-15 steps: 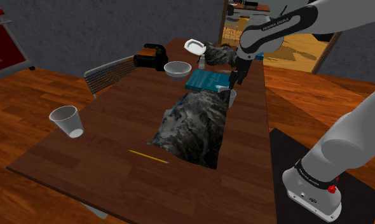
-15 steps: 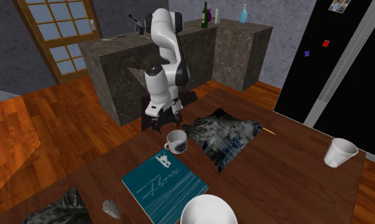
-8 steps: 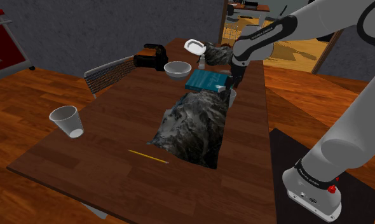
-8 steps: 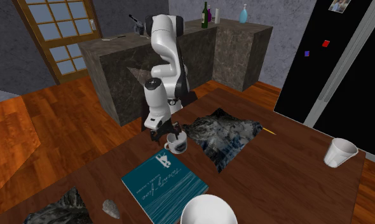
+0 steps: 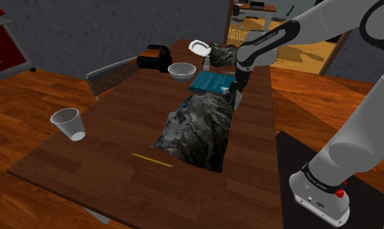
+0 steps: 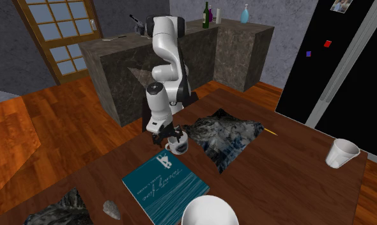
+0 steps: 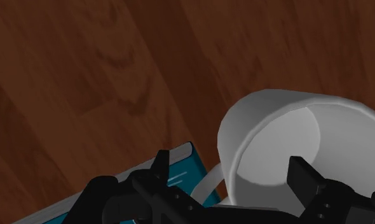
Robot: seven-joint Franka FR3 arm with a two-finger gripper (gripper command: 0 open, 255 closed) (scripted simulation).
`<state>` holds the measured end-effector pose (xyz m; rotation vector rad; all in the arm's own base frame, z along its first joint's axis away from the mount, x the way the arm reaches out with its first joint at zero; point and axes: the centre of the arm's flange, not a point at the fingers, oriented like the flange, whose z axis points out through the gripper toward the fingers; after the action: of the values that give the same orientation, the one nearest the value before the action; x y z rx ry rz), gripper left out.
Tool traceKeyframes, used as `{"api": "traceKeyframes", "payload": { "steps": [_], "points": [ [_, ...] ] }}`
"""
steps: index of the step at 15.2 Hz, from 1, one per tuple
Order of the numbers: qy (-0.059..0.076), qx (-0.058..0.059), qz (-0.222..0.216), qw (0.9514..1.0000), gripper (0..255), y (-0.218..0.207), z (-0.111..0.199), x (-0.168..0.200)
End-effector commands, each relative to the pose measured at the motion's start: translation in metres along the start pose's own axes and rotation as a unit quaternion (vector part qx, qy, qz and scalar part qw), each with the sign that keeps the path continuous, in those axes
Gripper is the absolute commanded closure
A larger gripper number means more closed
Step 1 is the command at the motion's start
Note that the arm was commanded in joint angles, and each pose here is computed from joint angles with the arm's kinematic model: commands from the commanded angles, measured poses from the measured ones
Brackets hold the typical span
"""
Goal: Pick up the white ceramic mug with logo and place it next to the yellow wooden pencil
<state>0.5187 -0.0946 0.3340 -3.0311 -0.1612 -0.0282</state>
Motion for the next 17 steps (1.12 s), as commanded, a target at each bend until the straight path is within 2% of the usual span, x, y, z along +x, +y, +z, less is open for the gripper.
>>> {"api": "traceKeyframes", "payload": {
  "steps": [1,2,3,12,17],
  "points": [
    [0.000,0.000,0.000,1.0000,0,0.000,0.000,0.000],
    [0.000,0.000,0.000,1.0000,0,0.000,0.000,0.000],
    [0.000,0.000,0.000,1.0000,255,0.000,0.000,0.000],
    [0.000,0.000,0.000,1.0000,255,0.000,0.000,0.000],
    [0.000,0.000,0.000,1.0000,255,-0.003,-0.026,0.001]
  ]
}}
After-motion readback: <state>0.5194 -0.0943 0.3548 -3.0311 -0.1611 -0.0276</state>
